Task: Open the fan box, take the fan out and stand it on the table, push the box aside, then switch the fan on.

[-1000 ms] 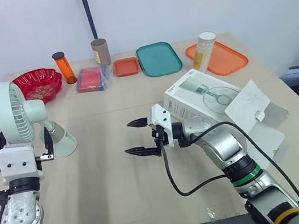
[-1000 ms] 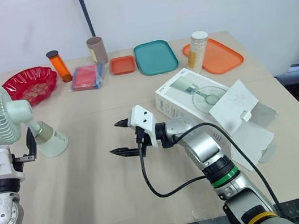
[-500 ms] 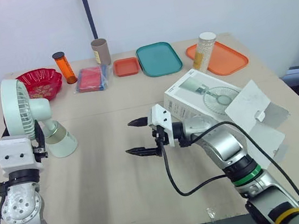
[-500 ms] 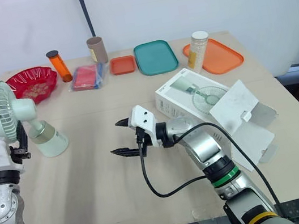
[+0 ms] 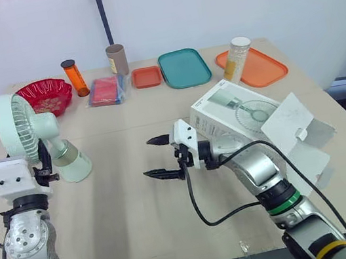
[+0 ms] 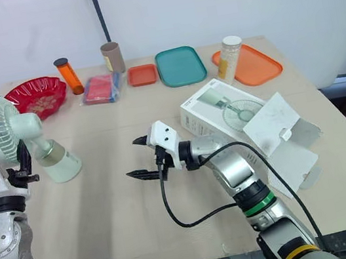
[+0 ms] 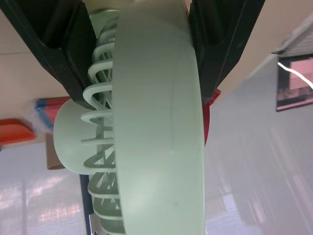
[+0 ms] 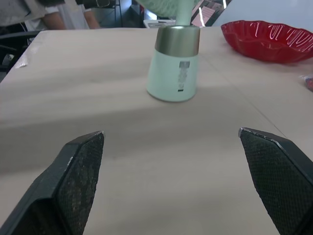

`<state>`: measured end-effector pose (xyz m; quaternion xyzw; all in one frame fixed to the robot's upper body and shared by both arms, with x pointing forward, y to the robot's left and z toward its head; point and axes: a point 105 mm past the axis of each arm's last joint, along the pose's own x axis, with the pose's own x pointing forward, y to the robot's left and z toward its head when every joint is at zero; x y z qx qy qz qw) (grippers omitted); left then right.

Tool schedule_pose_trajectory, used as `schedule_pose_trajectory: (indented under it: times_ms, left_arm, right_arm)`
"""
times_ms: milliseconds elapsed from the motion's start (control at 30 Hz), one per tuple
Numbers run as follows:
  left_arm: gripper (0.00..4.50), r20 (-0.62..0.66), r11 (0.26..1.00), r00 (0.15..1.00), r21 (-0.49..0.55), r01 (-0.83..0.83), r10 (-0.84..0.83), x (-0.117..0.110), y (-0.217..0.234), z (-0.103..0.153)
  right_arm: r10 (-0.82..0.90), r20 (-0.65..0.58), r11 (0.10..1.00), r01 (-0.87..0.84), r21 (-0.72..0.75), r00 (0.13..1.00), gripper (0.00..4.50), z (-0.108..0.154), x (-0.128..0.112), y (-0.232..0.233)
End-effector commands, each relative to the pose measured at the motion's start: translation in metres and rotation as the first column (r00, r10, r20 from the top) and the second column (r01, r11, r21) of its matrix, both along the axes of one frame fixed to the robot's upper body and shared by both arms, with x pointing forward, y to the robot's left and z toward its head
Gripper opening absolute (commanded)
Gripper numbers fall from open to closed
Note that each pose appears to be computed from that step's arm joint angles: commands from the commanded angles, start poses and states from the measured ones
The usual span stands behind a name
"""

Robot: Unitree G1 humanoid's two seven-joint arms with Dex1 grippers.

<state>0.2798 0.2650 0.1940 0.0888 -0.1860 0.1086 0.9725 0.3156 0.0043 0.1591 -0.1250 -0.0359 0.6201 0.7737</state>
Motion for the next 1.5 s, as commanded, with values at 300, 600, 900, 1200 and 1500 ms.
schedule_pose_trajectory:
  times_ms: [300, 600, 900, 1200, 1500]
  left_arm:
    - [1.87, 0.117, 0.976, 0.969, 0.021, 0.217, -0.218, -0.003, -0.053, 0.037]
    - [1.87, 0.131, 0.934, 0.925, 0.024, 0.356, -0.356, -0.003, -0.08, 0.047]
    - [1.87, 0.102, 0.917, 0.911, 0.026, 0.399, -0.4, -0.004, -0.087, 0.042]
    - [1.87, 0.113, 0.919, 0.912, 0.027, 0.394, -0.394, 0.001, -0.091, 0.044]
    - [1.87, 0.111, 0.916, 0.909, 0.022, 0.401, -0.401, 0.0, -0.095, 0.042]
  right_arm:
    - [-0.051, 0.022, 0.992, 0.049, 0.113, 0.998, 4.5, 0.053, 0.012, 0.022]
    - [-0.091, 0.001, 0.988, 0.09, 0.129, 0.996, 4.5, 0.056, 0.019, 0.031]
    - [-0.137, -0.012, 0.982, 0.137, 0.132, 0.99, 4.5, 0.062, 0.027, 0.041]
    - [-0.124, -0.023, 0.986, 0.126, 0.112, 0.992, 4.5, 0.059, 0.025, 0.054]
    - [-0.15, -0.058, 0.982, 0.156, 0.109, 0.987, 4.5, 0.057, 0.033, 0.067]
